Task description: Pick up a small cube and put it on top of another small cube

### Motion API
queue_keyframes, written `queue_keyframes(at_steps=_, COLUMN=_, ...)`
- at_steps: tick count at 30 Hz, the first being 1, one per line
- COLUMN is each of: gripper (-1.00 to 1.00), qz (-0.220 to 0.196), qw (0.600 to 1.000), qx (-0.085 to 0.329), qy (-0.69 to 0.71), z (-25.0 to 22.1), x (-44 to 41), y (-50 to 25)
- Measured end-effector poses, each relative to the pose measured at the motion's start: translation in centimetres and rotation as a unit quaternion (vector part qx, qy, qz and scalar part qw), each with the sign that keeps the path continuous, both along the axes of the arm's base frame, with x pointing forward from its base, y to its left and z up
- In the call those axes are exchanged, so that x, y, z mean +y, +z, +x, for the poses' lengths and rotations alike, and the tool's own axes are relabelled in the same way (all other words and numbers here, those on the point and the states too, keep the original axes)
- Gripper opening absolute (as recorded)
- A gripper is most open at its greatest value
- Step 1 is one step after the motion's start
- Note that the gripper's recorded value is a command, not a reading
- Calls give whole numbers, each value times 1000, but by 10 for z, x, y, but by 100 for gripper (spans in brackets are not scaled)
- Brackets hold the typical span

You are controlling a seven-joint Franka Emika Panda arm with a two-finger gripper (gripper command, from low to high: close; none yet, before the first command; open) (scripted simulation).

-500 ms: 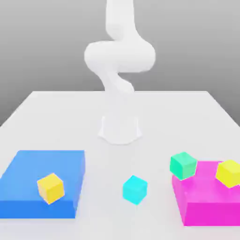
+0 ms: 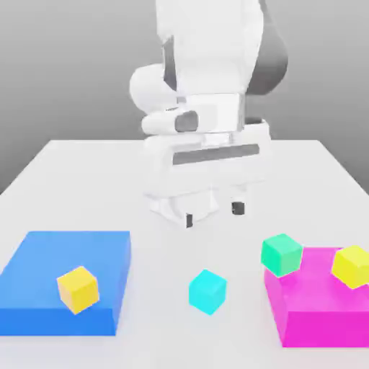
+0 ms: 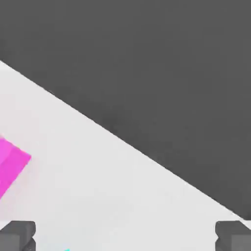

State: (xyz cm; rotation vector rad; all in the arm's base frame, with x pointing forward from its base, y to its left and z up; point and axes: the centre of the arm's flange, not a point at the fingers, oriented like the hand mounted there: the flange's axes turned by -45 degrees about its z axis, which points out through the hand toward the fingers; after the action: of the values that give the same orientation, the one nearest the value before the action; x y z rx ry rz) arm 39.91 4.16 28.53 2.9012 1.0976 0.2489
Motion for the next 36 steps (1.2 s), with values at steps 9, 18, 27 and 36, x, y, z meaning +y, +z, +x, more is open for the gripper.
queue_keyframes(at_steps=9, gripper=0, qz=-22, qw=992, qx=78, qy=94, z=-50, x=3, y=-132)
queue_keyframes(at_steps=18, gripper=-100, qz=-22, qw=992, qx=79, qy=94, z=-52, x=3, y=-152)
queue_keyframes(at_steps=27, gripper=-100, qz=-14, qw=994, qx=67, qy=83, z=-38, x=9, y=-76)
queue_keyframes(at_steps=36, gripper=-100, qz=17, qw=993, qx=55, qy=107, z=-26, x=117, y=48)
